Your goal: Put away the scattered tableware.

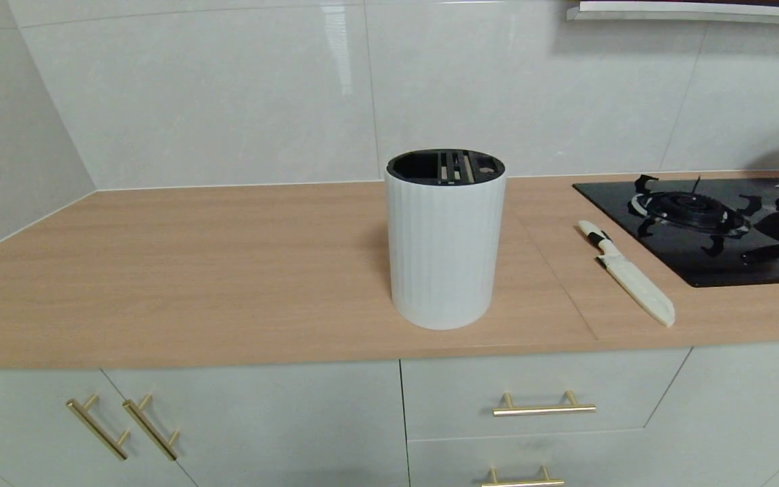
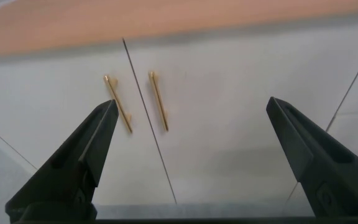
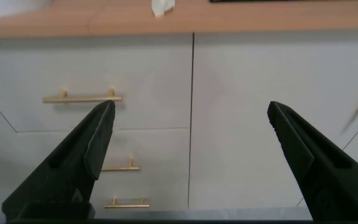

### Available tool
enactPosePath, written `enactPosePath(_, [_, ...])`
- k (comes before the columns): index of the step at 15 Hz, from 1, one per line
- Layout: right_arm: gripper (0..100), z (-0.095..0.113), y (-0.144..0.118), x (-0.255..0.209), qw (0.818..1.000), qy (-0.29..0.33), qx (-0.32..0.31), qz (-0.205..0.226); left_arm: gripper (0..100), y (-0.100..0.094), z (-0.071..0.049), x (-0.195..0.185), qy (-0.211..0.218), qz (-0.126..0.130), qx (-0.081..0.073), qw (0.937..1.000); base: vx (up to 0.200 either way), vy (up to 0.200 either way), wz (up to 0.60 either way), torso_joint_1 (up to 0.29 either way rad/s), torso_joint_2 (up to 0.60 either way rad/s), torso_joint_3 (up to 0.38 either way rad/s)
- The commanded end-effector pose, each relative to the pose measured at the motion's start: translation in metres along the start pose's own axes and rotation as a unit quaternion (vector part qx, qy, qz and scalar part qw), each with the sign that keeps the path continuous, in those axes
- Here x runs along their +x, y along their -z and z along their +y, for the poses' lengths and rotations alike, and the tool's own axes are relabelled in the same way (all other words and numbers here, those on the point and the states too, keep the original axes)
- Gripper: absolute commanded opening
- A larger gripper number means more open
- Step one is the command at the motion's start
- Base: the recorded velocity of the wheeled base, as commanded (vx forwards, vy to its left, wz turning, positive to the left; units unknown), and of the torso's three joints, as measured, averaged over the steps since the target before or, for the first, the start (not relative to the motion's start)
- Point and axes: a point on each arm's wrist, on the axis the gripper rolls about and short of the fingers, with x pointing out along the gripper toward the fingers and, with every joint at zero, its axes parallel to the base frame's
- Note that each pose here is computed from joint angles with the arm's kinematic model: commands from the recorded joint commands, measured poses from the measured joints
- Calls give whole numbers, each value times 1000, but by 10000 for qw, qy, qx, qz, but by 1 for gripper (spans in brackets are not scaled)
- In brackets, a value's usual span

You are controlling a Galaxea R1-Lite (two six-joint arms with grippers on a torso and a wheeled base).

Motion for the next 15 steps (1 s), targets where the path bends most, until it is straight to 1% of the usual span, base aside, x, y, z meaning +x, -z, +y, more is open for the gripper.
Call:
enactPosePath(1, [100, 0, 0, 0, 10000, -5, -2, 6, 100, 0, 0, 0, 2, 7, -2, 10000, 0, 0, 0, 193, -496, -320])
enactPosePath(5, [100, 0, 0, 0, 10000, -5, -2, 6, 100, 0, 0, 0, 2, 7, -64, 10000, 0, 0, 0, 198, -502, -310])
enactPosePath(15, [100, 0, 0, 0, 10000, -5, -2, 6, 100, 0, 0, 0, -5, 8, -64, 10000, 0, 0, 0, 238, -551, -312])
